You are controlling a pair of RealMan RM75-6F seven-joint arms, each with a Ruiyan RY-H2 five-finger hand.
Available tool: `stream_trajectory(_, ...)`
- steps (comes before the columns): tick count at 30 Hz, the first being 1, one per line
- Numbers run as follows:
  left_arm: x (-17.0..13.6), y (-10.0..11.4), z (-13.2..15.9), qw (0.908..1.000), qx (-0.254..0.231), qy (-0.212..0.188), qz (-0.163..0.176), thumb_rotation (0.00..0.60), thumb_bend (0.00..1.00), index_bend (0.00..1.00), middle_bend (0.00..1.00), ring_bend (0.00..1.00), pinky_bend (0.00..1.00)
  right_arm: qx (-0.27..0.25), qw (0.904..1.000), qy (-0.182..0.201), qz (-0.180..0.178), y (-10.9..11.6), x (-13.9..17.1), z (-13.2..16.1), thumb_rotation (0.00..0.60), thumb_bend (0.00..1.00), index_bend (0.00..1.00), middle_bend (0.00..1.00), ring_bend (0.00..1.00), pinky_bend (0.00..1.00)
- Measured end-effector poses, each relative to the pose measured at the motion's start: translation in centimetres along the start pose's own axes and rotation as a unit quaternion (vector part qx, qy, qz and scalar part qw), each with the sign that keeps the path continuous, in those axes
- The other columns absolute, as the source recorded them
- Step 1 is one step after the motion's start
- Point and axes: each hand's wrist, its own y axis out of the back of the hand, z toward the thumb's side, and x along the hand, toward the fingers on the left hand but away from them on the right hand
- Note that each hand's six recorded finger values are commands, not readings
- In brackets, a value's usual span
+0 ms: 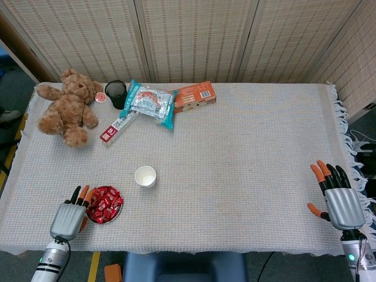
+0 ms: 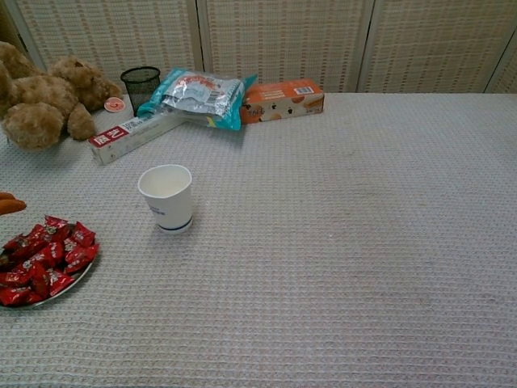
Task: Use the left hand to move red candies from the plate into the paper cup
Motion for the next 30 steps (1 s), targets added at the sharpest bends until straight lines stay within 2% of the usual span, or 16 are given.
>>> stream_trajectory(3,0.7,-0.4,1.4,0.9998,0.006,-0.009,-0.013,0.6,0.36,0.0,0.0,0.0,0.55,0.001,1.0,-0.001,0.001,0.0,0.0,-0.1,0.6,0.08,0.0,0.0,0.0,0.0)
stream_trajectory(9,1.0,0.2,3.3,0.9996,0.011,-0.027,-0.007,0.6,0.36,0.0,0.0,0.0,0.58,0.002,1.0,-0.002,0.009,-0.3,-0.1,0.0,0.6,0.08,0.0,0.0,0.0,0.0)
stream_trajectory(19,1.8,0.6,4.2,0.9992,0.01,-0.038,-0.009,0.6,0.36,0.0,0.0,0.01,0.62,0.002,0.9999,-0.003,0.012,-0.3,-0.1,-0.1,0.6,0.08,0.0,0.0,0.0,0.0)
stream_trajectory(25,2.4,0.1,4.2,0.9989,0.006,-0.042,-0.021,0.6,0.36,0.02,0.03,0.1,0.67,0.003,0.9999,-0.007,0.015,-0.4,-0.1,-0.2,0.6,0.08,0.0,0.0,0.0,0.0)
stream_trajectory(30,2.6,0.4,4.6,0.9986,0.006,-0.051,-0.008,0.6,0.36,0.08,0.11,0.2,0.77,0.004,0.9998,-0.009,0.017,-0.4,-0.1,-0.3,0.6,0.08,0.0,0.0,0.0,0.0)
